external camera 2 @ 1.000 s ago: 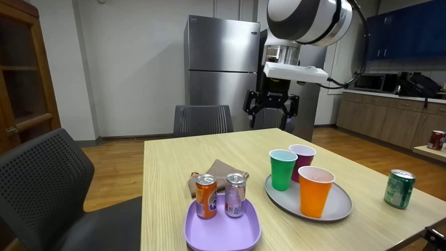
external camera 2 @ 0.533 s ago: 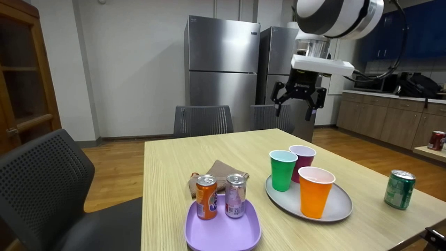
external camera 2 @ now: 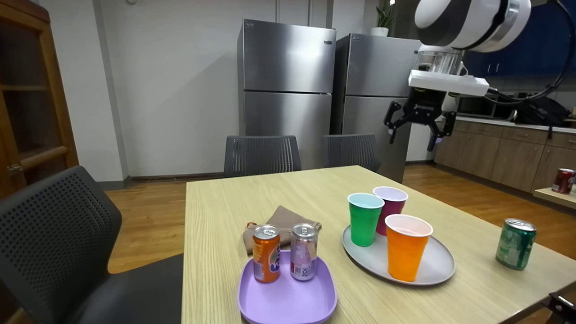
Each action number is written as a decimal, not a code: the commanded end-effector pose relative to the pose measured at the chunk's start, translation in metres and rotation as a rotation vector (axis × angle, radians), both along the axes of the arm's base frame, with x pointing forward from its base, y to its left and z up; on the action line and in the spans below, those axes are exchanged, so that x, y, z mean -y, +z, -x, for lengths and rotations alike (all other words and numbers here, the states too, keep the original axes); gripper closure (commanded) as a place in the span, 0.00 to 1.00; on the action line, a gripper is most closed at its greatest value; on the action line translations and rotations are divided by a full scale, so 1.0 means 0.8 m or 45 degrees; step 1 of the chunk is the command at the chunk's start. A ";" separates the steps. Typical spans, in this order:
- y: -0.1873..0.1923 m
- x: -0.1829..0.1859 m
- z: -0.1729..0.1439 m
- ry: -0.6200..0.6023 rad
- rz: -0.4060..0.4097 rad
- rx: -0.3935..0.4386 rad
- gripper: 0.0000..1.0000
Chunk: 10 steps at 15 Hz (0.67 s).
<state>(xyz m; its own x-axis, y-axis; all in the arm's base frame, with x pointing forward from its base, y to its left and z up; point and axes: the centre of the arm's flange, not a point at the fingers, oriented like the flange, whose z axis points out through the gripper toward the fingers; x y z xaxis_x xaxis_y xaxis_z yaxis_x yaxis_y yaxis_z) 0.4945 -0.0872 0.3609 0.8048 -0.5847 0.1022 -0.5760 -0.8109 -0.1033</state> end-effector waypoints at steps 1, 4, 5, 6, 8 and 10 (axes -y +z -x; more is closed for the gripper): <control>0.009 0.038 0.013 -0.094 -0.010 0.020 0.00; 0.007 0.071 0.022 -0.165 0.000 0.016 0.00; 0.006 0.080 0.025 -0.186 0.001 0.013 0.00; 0.004 0.091 0.030 -0.208 0.001 0.012 0.00; 0.003 0.110 0.038 -0.247 -0.002 0.008 0.00; 0.001 0.128 0.048 -0.289 -0.004 0.001 0.00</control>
<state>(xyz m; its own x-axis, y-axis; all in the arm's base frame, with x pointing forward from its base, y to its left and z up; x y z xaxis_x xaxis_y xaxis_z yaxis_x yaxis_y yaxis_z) 0.4702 -0.1745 0.3594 0.6863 -0.7208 0.0971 -0.7129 -0.6931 -0.1066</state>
